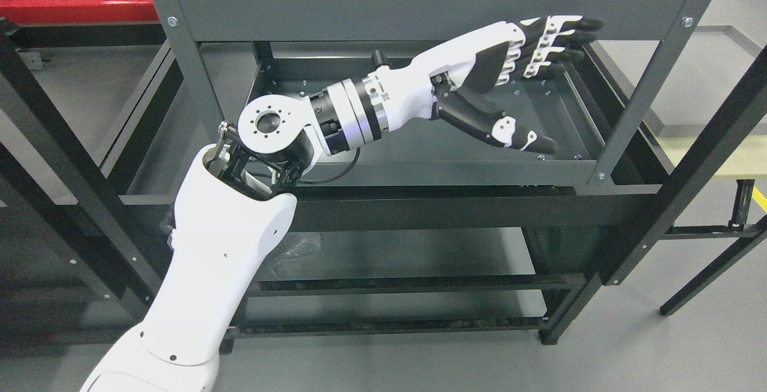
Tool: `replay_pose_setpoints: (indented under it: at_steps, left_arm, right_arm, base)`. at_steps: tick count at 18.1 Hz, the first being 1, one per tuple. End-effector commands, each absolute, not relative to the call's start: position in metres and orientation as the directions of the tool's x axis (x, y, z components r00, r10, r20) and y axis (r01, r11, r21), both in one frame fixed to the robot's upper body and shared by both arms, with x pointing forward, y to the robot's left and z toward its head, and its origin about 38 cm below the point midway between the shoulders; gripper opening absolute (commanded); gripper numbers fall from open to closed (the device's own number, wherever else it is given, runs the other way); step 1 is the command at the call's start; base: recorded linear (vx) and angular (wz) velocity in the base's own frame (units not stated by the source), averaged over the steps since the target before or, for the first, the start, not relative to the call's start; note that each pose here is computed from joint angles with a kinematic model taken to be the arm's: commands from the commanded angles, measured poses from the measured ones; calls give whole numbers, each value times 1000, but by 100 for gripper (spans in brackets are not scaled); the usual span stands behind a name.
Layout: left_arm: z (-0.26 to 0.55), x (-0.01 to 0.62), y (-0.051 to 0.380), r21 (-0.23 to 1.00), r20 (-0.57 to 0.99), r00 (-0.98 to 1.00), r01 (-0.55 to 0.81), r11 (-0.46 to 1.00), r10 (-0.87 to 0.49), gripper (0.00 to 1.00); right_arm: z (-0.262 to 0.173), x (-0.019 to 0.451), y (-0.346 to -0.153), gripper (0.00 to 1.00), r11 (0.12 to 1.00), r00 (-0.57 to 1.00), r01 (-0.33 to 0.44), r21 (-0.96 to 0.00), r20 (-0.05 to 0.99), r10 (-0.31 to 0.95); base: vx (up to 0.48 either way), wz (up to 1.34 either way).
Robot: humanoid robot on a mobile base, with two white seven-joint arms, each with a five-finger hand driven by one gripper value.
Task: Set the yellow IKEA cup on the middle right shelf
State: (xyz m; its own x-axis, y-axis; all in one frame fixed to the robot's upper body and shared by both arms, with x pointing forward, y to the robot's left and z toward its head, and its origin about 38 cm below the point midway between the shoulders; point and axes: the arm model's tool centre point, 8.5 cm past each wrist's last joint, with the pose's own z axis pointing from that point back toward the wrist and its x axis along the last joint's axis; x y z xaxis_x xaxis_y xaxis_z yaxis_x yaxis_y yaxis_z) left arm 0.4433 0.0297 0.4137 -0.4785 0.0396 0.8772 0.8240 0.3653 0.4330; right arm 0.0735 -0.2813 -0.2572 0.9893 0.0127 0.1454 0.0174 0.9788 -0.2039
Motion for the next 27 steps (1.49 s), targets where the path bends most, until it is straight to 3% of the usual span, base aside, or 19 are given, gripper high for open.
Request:
replay_pose_setpoints:
  at_steps: [1,4,5,8,11,21,27]
  left_arm:
    - [316,480,60,225,967,-256,846,483,-4,99]
    - [276,484,65,209,975,-219,826,523,-44,99]
    - [263,494,75,202,975,-215,778,596,-50,99]
    - [249,528,120,166,973,-220,480,861,-65,99]
    - [246,536,149,96,962,-269,175,980,-46,99]
    - [138,460,184,-14,990,-137,100,995,28,99]
    - [128,444,185,-24,992,-122,98,995,36,99]
  right_arm:
    - [-257,64,-291,99,977,991,22,-213,132,6]
    - [-257,64,-291,99,977,991,22,-213,132,6]
    - [-257,64,-291,99,977,991,22,-213,132,6]
    - [-257,64,-291,99,977,991,22,-213,132,6]
    - [-257,64,-291,99,977,991,22,-213,132,6]
    - [-257,64,-291,99,977,991,22,-213,132,6]
    - [-257,64,-291,99,977,991,22,-213,132,6]
  base:
    - [-54,50]
    - [-44,56]
    - [-61,17]
    - [-68,25]
    - [-87,41]
    - [-10,12]
    - [0,0]
